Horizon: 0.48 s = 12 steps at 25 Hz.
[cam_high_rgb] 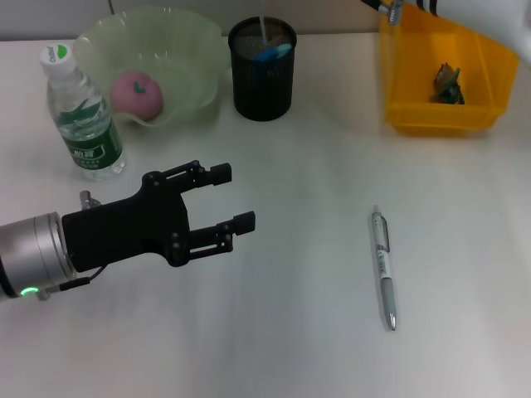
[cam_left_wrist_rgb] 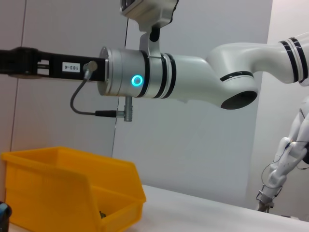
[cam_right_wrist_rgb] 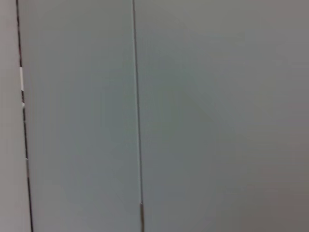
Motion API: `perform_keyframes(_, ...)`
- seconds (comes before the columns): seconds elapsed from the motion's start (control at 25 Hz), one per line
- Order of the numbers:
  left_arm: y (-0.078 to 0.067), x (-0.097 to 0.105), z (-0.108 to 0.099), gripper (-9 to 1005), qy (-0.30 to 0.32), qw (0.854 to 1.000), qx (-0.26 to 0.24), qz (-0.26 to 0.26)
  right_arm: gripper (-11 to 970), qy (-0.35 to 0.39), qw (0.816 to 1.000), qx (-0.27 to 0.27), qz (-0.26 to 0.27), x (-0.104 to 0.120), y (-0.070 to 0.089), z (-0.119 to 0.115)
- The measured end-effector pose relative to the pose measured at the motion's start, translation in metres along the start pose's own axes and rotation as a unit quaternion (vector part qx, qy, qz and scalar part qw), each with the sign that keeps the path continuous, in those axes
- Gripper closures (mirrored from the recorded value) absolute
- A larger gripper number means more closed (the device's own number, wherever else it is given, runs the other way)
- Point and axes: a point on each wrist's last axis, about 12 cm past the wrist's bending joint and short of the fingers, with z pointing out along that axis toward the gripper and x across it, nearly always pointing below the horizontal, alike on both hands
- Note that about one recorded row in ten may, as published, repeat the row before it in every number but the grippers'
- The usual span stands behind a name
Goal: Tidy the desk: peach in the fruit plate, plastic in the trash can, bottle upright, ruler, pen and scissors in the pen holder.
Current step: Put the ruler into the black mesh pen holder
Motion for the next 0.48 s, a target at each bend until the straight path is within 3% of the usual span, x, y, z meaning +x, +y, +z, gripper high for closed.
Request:
perform_keyframes(0.28, -0.0028, 0.0003, -0.0018, 239, -0.005, 1.000, 0.005, -0.005, 482, 0.007, 1.000, 0.005, 0.003, 0.0022, -0.0005, 0.0006)
perform_keyframes(0.48, -0.0049, 0.0020, -0.0047, 239, -0.006, 1.000, 0.004, -0.008, 284, -0.003, 1.000, 0.005, 0.016, 0.0008, -0.0021, -0.0016)
